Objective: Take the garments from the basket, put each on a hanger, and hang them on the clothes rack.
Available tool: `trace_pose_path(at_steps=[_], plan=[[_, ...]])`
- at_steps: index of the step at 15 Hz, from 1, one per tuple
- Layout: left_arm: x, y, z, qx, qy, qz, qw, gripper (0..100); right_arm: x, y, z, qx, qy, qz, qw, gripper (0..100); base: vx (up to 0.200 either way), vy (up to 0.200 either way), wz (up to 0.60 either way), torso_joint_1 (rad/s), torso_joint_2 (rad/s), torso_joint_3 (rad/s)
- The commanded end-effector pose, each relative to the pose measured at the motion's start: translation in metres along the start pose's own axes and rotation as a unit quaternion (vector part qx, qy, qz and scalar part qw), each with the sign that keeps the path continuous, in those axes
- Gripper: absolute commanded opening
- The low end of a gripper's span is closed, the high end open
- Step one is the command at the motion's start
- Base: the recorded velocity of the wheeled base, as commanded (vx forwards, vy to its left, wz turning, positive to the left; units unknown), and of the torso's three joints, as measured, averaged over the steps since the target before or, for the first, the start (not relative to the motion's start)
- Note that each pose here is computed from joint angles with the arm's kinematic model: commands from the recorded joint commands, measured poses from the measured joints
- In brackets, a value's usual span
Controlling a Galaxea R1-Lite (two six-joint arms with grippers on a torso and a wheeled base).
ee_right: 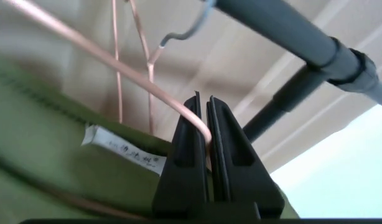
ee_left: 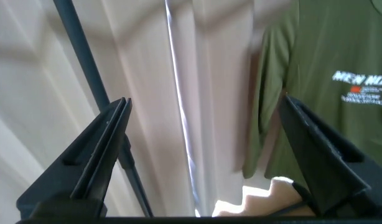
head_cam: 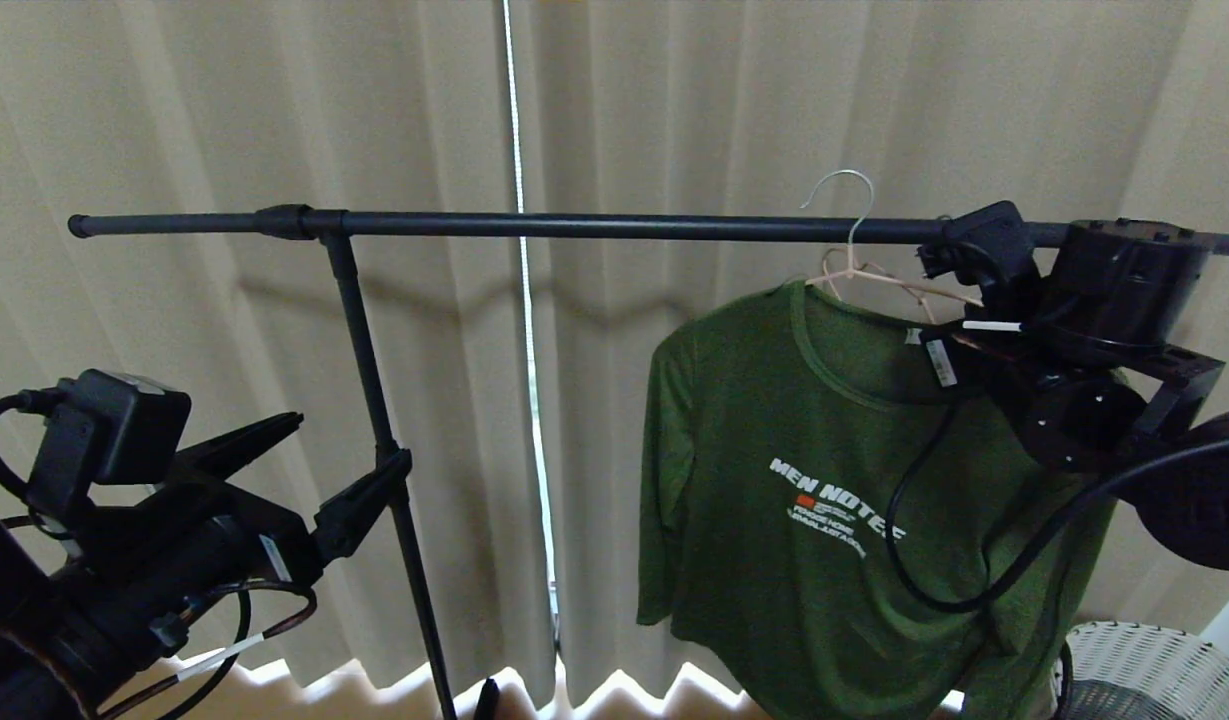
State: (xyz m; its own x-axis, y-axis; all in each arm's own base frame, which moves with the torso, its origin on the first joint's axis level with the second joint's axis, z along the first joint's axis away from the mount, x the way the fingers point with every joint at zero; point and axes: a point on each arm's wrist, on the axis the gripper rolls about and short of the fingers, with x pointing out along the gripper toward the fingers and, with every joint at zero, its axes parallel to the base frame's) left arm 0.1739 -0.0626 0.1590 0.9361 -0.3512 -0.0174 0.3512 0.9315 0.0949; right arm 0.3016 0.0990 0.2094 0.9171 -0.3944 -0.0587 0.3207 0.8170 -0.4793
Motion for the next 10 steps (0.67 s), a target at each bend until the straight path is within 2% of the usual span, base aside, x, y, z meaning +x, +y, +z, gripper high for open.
trace_pose_path(at_steps=[1,5,10], plan=[[0.0003,0.0000,-0.0002,0.000,0.000,0.000,1.0000,100,0.0100,0.0137,-0.0067,-0.019,0.013,0.002,0.9997,0,0.000,0.000,0.00,0.000,0.00,0.000],[0.0015,-0.0002,-0.0016,0.000,0.004,0.000,1.0000,100,0.0133,0.0194,-0.0116,-0.028,0.021,0.002,0.9994,0,0.000,0.000,0.00,0.000,0.00,0.000],[0.0035,-0.0003,-0.0038,0.000,0.010,-0.001,0.9999,100,0.0125,0.0189,-0.0090,-0.025,0.017,0.002,0.9995,0,0.000,0.000,0.00,0.000,0.00,0.000]])
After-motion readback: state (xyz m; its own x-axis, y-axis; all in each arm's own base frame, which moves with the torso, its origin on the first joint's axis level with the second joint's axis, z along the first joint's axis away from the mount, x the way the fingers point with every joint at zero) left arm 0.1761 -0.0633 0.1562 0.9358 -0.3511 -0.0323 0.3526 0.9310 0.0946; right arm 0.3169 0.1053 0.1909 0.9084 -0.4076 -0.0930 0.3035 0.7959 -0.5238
